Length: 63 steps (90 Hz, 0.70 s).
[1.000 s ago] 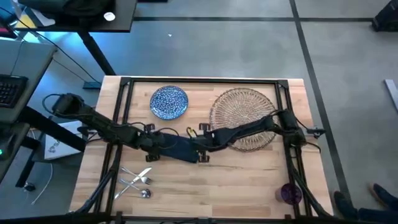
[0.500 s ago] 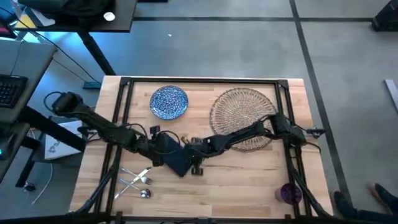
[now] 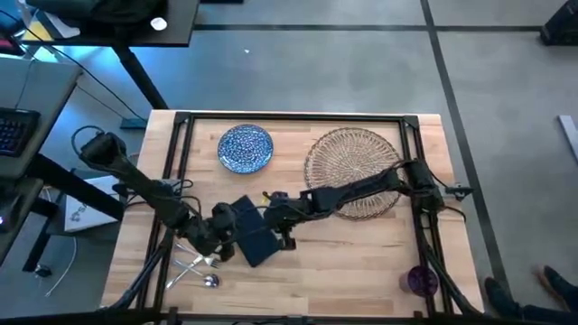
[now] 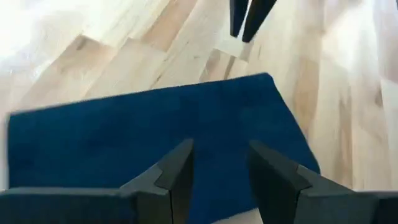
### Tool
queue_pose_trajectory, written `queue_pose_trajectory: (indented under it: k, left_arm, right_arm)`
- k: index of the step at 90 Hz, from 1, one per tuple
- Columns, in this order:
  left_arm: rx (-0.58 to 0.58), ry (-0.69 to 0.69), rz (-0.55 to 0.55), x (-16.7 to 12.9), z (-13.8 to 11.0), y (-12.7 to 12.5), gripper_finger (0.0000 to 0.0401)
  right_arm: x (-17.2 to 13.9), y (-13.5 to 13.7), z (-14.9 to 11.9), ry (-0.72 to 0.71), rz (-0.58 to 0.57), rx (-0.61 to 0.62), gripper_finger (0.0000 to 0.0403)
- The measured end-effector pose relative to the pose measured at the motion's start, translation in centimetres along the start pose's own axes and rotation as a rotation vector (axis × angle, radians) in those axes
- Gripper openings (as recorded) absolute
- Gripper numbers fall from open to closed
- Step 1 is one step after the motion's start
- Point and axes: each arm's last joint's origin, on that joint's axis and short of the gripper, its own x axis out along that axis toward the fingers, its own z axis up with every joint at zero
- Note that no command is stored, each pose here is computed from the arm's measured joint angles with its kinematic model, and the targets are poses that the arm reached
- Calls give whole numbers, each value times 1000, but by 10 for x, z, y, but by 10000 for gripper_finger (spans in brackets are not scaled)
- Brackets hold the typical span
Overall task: Set table place
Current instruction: Fold the blue table napkin
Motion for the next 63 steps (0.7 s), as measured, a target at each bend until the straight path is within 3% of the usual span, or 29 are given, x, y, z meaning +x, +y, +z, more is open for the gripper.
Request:
queue_pose_trajectory:
  k: [23,49,63]
  left_arm:
    - [5,214,139,20,-24,17,124]
    - [78,400,513,-2,-16,67,124]
    - [93,413,451,-12,-7,71,124]
  right_arm:
    - [0,1,-2,23,2,-1,0]
    - [0,-3,-2,19,-3,11,0]
    - [0,-3,-2,19,-4,14,0]
